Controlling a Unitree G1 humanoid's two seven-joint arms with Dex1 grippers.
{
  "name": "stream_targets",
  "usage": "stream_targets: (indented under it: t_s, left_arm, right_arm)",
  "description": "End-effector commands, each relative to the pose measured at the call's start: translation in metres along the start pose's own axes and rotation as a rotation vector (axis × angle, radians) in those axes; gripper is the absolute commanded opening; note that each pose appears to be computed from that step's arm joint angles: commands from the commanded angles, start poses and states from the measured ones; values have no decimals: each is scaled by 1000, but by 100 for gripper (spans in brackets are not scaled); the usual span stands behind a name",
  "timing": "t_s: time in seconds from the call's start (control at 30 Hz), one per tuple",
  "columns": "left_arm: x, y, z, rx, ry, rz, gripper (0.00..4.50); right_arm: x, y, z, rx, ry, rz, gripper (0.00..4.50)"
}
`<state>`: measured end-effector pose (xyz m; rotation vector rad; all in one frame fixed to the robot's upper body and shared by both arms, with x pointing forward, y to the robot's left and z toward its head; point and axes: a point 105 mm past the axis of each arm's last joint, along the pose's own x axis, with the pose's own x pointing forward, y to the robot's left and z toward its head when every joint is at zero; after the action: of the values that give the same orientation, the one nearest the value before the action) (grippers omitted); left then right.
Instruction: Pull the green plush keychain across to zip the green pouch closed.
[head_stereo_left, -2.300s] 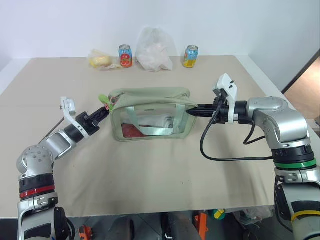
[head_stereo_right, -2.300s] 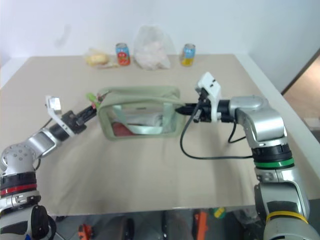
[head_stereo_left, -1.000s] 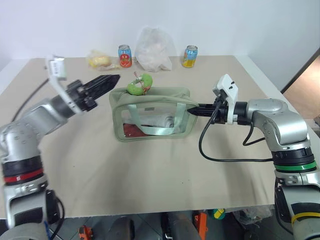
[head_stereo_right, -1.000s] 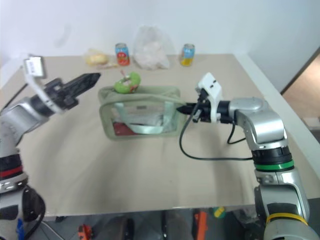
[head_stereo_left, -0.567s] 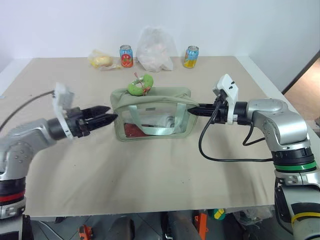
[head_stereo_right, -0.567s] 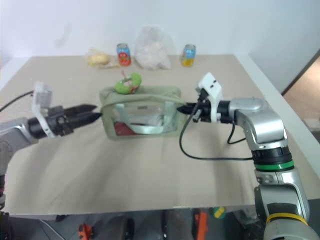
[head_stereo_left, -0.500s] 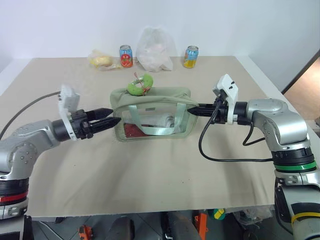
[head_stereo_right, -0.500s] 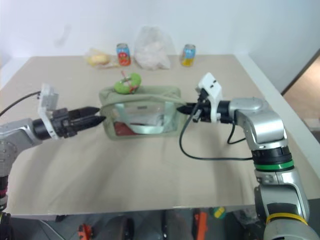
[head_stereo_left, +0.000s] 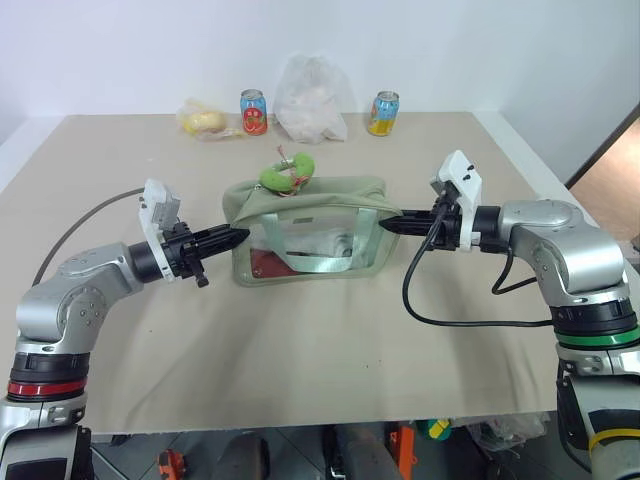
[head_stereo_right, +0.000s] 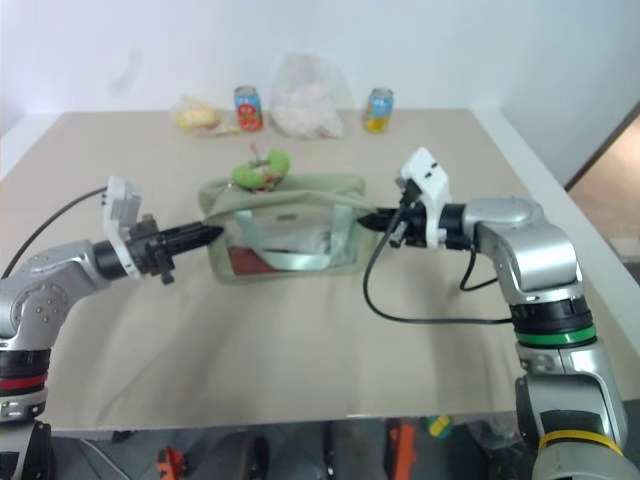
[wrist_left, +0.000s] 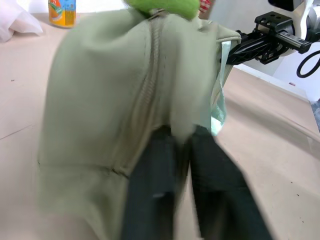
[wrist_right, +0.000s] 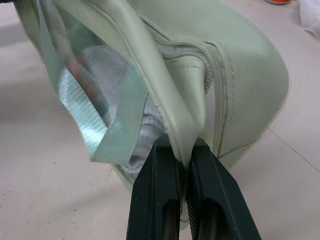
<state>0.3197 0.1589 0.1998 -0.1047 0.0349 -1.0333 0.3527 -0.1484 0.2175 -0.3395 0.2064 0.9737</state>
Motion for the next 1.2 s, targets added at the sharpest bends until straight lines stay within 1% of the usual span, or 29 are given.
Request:
stream_targets:
  t_s: [0.03, 0.1, 0.13, 0.27, 0.33, 0.43, 0.47, 0.53, 0.6, 0.63, 0.73, 0.87, 0.93, 1.03, 1.2]
  left_arm:
    - [4, 0, -2, 49, 28, 14, 2]
    - [6, 1, -7, 63, 46, 23, 2]
    - [6, 0, -7, 65, 47, 21, 0]
    - [8, -3, -9, 88, 58, 6, 0]
    - [8, -5, -10, 91, 58, 0, 0]
    - [9, -8, -13, 96, 68, -9, 0]
    - [9, -8, -14, 96, 73, -12, 0]
    - [8, -9, -17, 95, 81, -17, 0]
    - [8, -9, -20, 98, 92, -21, 0]
    - [8, -10, -21, 100, 99, -26, 0]
    - [10, -12, -24, 109, 119, -43, 0]
    - [13, -15, -30, 117, 139, -59, 0]
    - [15, -16, -31, 117, 141, -64, 0]
    - [16, -19, -33, 120, 139, -69, 0]
    - [16, -23, -36, 120, 133, -62, 0]
  right_arm:
    - [-8, 0, 6, -10, -20, -17, 0]
    - [-8, 1, 6, -5, -28, -9, 0]
    - [-9, 1, 7, -3, -32, -8, 72]
    - [-17, 15, 10, -18, -50, 71, 205]
    - [-28, 16, 17, -16, -85, 85, 272]
    - [-47, 9, 35, -16, -158, 76, 375]
    - [-52, 7, 45, -26, -200, 78, 407]
    - [-57, -4, 64, -47, -270, 44, 407]
    - [-50, -20, 82, -53, -321, -21, 407]
    - [-42, -23, 88, -57, -324, -27, 407]
    - [-12, -29, 101, -104, -277, -47, 407]
    - [28, -51, 124, -158, -207, -134, 407]
    - [44, -52, 133, -200, -176, -127, 407]
    - [61, -46, 134, -280, -113, -64, 407]
    - [71, -26, 116, -402, 10, 142, 407]
